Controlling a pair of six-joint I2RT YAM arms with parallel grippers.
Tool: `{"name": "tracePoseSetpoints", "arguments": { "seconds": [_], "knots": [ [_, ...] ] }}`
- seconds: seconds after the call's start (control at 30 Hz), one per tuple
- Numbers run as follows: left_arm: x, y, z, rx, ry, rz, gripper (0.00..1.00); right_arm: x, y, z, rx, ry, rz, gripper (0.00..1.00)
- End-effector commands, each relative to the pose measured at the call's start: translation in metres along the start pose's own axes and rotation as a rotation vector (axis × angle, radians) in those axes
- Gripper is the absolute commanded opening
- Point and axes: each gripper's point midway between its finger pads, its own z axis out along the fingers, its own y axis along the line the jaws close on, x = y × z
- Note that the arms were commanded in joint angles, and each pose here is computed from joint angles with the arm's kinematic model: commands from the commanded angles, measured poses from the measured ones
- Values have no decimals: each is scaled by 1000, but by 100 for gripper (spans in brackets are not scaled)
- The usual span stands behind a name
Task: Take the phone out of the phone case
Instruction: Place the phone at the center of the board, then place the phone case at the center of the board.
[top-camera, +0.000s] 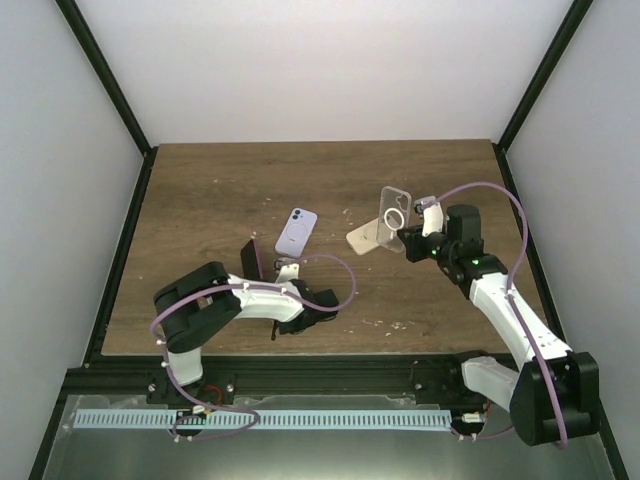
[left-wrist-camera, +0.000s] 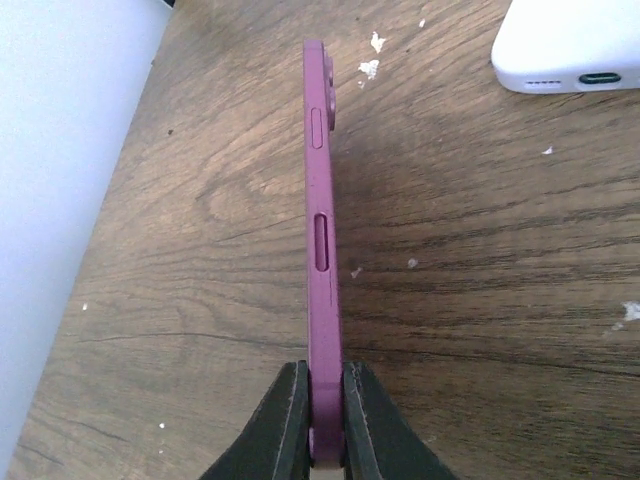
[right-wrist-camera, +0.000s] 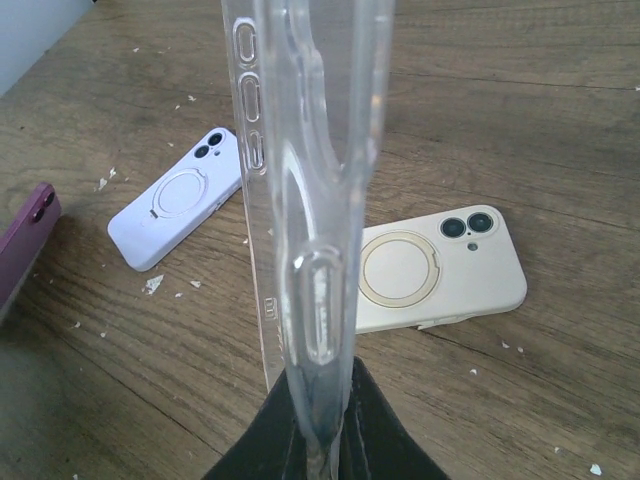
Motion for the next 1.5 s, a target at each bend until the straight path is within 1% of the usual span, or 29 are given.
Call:
{"name": "tracePoseSetpoints", "arguments": {
  "seconds": [0.0, 0.1, 0.3, 0.33, 0.43, 0.47, 0.67, 0.73, 0.87, 0.93, 1.03, 1.13, 1.27, 1.4, 1.43, 1.47],
  "knots": [
    [-2, -14, 1, 89, -6, -14, 3, -7, 2, -1, -15, -28, -9, 1],
    [1, -22, 1, 141, 10, -21, 11, -8, 1, -2, -13, -31, -9, 1],
    [7, -27, 2, 176, 33, -18, 14, -7, 0, -1, -7, -27, -5, 1],
    [7, -28, 1, 187, 36, -25, 17, -7, -1, 0, -4, -27, -3, 1],
    [8, -29, -2, 221, 41, -39, 29, -6, -4, 0, 10, -25, 4, 1],
    [9, -29, -2, 232, 42, -49, 31, -6, -4, 0, 12, -26, 4, 1],
    [9, -31, -11, 326, 56, -71, 32, -12, -14, -2, 61, -33, 15, 1],
    [8, -32, -18, 384, 64, -80, 34, -19, -21, -3, 101, -33, 15, 1],
    [-4, -32, -42, 565, 37, -125, 46, -30, -34, -5, 154, -19, 0, 1],
    [-18, -33, -63, 699, 2, -166, 53, -34, -40, -5, 178, -4, -12, 1],
    [-29, -35, -88, 861, -29, -197, 60, -40, -44, -5, 171, 38, -34, 1],
    [-34, -37, -107, 986, -51, -214, 64, -44, -50, -7, 138, 91, -41, 1],
    [-37, -37, -119, 1059, -70, -228, 72, -44, -70, -13, 112, 147, 4, 1],
    [-32, -37, -121, 1085, -76, -221, 78, -36, -97, -20, 115, 195, 67, 1],
    [-29, -39, -122, 1093, -74, -220, 84, -33, -103, -21, 113, 208, 71, 1],
    [-28, -40, -122, 1104, -76, -223, 98, -30, -106, -21, 106, 224, 69, 1]
  ]
}}
